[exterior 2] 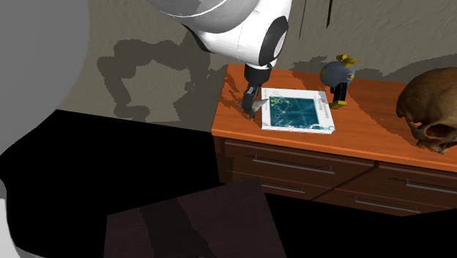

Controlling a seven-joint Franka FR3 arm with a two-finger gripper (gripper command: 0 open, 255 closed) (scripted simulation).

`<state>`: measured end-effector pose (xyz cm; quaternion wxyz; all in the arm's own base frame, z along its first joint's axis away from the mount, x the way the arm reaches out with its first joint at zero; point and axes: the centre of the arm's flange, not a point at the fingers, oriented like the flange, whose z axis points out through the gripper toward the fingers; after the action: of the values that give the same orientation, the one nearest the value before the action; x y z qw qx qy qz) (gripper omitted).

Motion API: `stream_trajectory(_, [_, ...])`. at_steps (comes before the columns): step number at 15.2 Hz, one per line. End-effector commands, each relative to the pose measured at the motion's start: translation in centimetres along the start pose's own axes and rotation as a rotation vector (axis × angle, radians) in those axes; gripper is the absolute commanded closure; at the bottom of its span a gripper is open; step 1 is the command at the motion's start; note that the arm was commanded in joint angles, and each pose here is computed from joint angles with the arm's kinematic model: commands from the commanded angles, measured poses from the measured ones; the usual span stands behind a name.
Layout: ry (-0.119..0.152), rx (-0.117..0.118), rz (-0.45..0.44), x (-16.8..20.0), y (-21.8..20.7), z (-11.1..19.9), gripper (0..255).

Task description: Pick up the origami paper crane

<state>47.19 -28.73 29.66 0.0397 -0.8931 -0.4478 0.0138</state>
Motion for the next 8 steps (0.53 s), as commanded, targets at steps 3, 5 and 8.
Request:
stream_trajectory(3, [0.0,0.0,-0.001,-0.2,0.3,2.4,0])
stream_trajectory(5, [0.0,0.0,-0.001,-0.2,0.3,2.4,0])
stream_trajectory(8, [0.0,0.0,-0.001,-0.2,0.2,2.4,255])
